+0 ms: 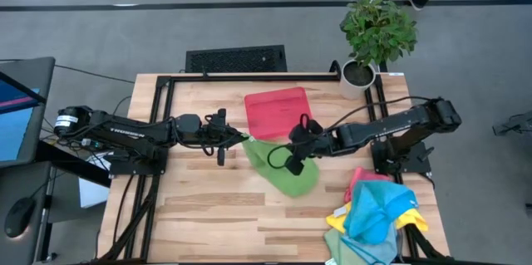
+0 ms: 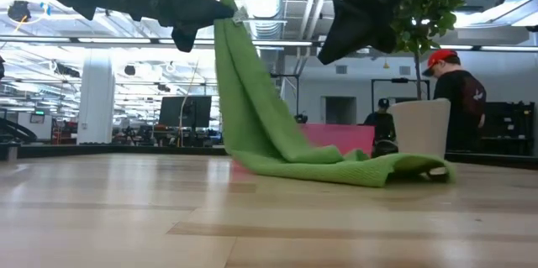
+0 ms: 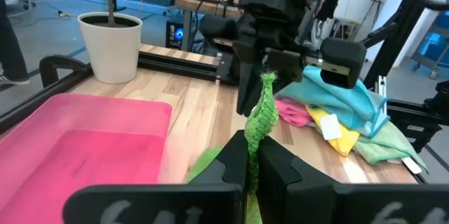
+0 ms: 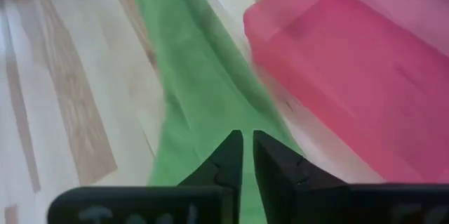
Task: Fold microfiber towels
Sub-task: Fold the green microfiber cloth
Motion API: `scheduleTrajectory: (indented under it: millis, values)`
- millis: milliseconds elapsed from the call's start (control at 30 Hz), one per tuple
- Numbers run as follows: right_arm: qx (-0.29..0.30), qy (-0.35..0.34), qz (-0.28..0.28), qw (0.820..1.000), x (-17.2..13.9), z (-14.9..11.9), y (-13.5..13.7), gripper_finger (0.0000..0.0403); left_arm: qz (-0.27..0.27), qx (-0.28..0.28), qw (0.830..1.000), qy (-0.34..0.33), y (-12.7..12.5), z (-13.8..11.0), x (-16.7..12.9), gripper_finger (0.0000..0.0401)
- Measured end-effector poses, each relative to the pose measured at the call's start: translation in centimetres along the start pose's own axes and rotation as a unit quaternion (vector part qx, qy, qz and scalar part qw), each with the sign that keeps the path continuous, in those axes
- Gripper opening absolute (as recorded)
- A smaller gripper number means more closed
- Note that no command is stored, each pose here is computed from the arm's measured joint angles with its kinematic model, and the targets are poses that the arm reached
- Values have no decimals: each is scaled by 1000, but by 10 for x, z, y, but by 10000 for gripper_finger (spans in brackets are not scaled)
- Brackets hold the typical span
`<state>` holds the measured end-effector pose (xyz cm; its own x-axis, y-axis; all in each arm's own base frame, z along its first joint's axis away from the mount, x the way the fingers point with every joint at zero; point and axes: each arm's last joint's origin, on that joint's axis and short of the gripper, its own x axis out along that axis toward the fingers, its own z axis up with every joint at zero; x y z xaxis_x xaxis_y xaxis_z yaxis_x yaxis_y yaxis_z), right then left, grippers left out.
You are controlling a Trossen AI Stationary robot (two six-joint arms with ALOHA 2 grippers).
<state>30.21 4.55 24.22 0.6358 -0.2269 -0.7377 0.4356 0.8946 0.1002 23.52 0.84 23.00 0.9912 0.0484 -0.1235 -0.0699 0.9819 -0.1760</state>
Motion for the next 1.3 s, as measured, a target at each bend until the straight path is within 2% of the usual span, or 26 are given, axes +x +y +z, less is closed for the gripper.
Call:
scheduleTrajectory:
  millis: [167, 400, 533, 633, 833, 1000, 1300]
  values:
    - [6, 54, -28, 998, 9, -15, 1, 110, 0, 0, 1000, 0, 0, 0, 0, 0]
    - [18, 108, -67, 992, 52, -33, 3, 209, 0, 0, 1000, 1, 0, 0, 0, 0]
    - [40, 124, -66, 989, 78, -31, -8, 239, 1, 0, 1000, 3, 0, -1, 0, 0]
    - [55, 126, -49, 989, 89, -25, -17, 242, 2, 0, 1000, 8, 0, -2, 0, 0]
    - [59, 143, -59, 986, 100, -25, -31, 237, 2, 0, 1000, 10, 0, -2, 0, 0]
    - [62, 126, -33, 990, 113, -24, -27, 235, 2, 0, 1000, 9, 1, -2, 0, 0]
    - [52, 126, -32, 990, 118, -25, -28, 232, 2, 2, 1000, 7, 0, -1, 0, 0]
